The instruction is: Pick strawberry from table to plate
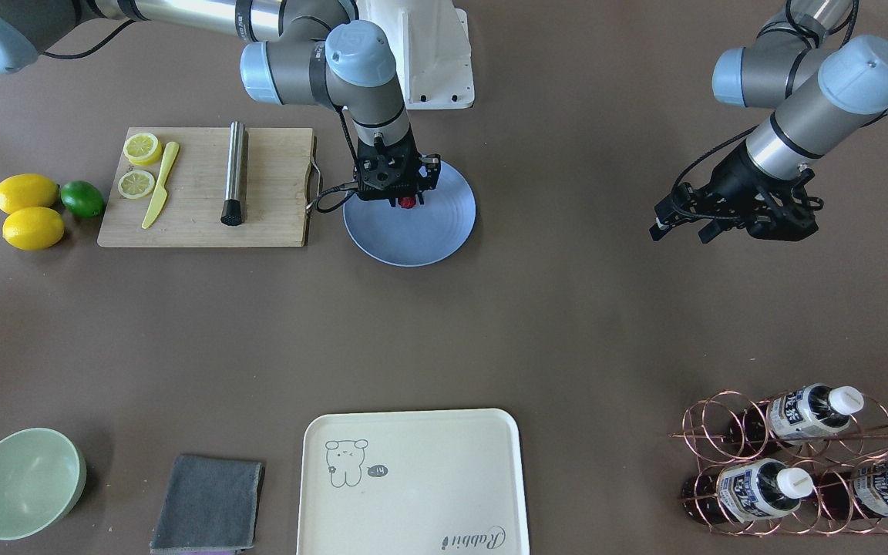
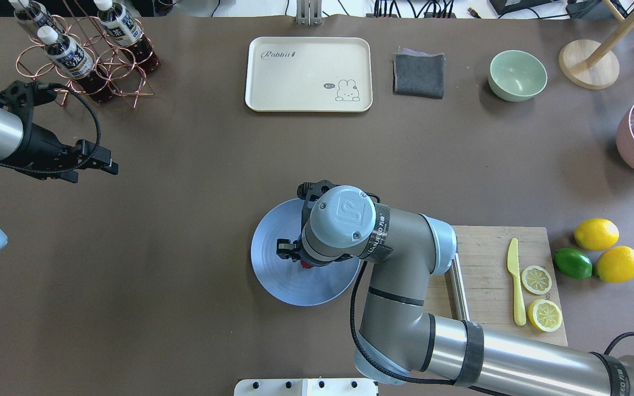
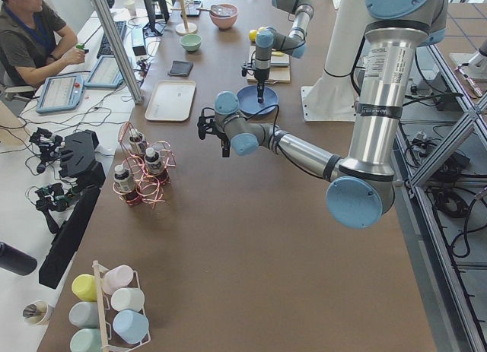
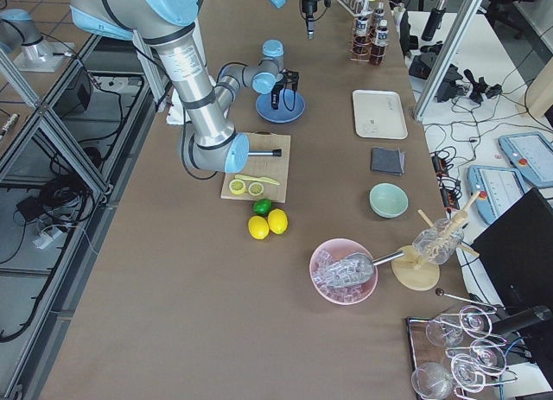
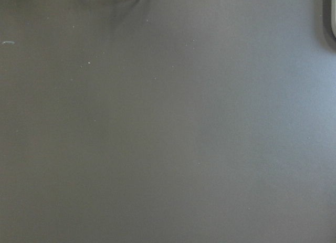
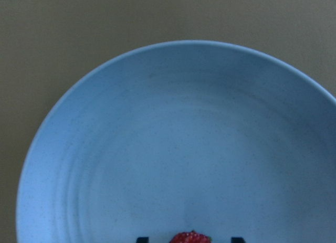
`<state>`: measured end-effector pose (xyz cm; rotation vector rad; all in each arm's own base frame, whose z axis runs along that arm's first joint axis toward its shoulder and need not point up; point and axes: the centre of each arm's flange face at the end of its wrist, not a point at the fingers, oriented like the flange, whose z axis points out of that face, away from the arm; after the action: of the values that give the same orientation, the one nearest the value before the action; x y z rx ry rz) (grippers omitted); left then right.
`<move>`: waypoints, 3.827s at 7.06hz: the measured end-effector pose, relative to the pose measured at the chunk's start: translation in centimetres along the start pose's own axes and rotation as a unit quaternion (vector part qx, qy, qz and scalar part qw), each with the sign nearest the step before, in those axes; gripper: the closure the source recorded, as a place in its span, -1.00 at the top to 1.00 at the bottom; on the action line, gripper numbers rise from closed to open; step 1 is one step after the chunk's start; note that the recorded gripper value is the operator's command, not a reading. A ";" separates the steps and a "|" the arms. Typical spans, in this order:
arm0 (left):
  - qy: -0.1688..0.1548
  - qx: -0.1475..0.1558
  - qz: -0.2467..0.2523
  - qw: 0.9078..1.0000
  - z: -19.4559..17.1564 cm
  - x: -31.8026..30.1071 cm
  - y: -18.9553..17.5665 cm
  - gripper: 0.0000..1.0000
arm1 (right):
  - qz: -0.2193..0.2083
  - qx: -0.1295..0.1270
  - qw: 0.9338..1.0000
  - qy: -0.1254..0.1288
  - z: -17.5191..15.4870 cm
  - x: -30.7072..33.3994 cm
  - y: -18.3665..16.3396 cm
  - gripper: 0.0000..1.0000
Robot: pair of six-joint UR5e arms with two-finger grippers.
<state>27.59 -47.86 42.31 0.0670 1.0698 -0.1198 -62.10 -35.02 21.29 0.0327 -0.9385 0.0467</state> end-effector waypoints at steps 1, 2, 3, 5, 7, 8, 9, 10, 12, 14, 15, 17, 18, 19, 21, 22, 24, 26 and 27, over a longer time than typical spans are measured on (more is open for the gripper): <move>0.000 0.000 0.000 1.000 0.0 0.0 0.0 0.93 | 0.000 0.002 1.000 -0.002 -0.3 0.0 -0.2 1.00; 0.000 0.001 0.001 1.000 -0.1 0.0 0.0 0.93 | 0.004 0.005 1.000 -0.008 -1.6 0.1 -1.1 1.00; 0.000 0.004 0.002 1.000 -0.4 -0.2 -0.3 0.93 | 0.015 0.006 1.000 -0.013 -4.5 0.9 -3.3 1.00; -0.031 0.017 0.034 0.999 -2.8 -3.1 -2.1 0.93 | 0.003 -0.002 1.000 -0.006 -12.4 8.7 -9.9 1.00; -0.094 0.017 0.097 0.991 -9.5 -9.5 -5.4 0.93 | -0.040 -0.014 0.999 -0.004 -19.9 24.6 -16.8 1.00; -0.119 0.006 0.127 0.985 -13.9 -14.2 -6.9 0.93 | -0.068 -0.015 0.998 0.007 -22.5 33.8 -18.8 1.00; -0.138 -0.005 0.146 0.980 -18.0 -18.5 -7.7 0.93 | -0.098 -0.018 0.995 0.029 -24.3 42.7 -19.8 1.00; -0.148 -0.009 0.155 0.977 -21.2 -22.0 -7.8 0.94 | -0.130 -0.030 0.990 0.054 -26.1 51.2 -20.6 1.00; -0.157 -0.011 0.153 0.976 -24.2 -26.4 -7.5 0.94 | -0.174 -0.060 0.980 0.073 -29.7 67.3 -21.2 1.00; -0.174 -0.011 0.154 0.972 -23.8 -29.1 -6.5 0.94 | -0.181 -0.065 0.979 0.068 -31.8 76.0 -20.4 1.00; -0.181 -0.011 0.155 0.971 -23.4 -30.1 -6.1 0.94 | -0.181 -0.064 0.979 0.069 -32.3 77.3 -20.1 1.00; -0.182 -0.019 0.144 0.972 -22.6 -31.7 -5.4 0.95 | -0.179 -0.063 0.979 0.071 -32.7 78.1 -20.0 1.00; -0.182 -0.021 0.140 0.973 -22.4 -32.1 -5.3 0.95 | -0.179 -0.064 0.979 0.073 -32.7 78.2 -20.0 1.00; -0.182 -0.022 0.138 0.973 -22.3 -32.3 -5.2 0.95 | -0.179 -0.064 0.979 0.075 -32.7 78.2 -20.0 1.00; -0.182 -0.024 0.135 0.974 -22.1 -32.5 -5.1 0.95 | -0.178 -0.064 0.979 0.076 -32.7 78.3 -20.0 1.00; -0.182 -0.024 0.134 0.974 -22.1 -32.6 -5.1 0.95 | -0.179 -0.064 0.979 0.077 -32.7 78.3 -20.0 1.00; -0.182 -0.025 0.133 0.974 -22.1 -32.6 -5.1 0.95 | -0.179 -0.064 0.979 0.076 -32.7 78.2 -20.1 1.00; -0.182 -0.025 0.133 0.974 -22.0 -32.7 -5.1 0.95 | -0.179 -0.063 0.979 0.077 -32.8 78.0 -20.2 1.00; -0.182 -0.026 0.132 0.974 -22.0 -32.7 -5.1 0.95 | -0.179 -0.063 0.979 0.077 -32.8 78.0 -20.2 1.00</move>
<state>-7.73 -48.32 60.52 0.1346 0.6885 0.1334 11.47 -51.58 64.68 0.0800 -0.7681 -0.3397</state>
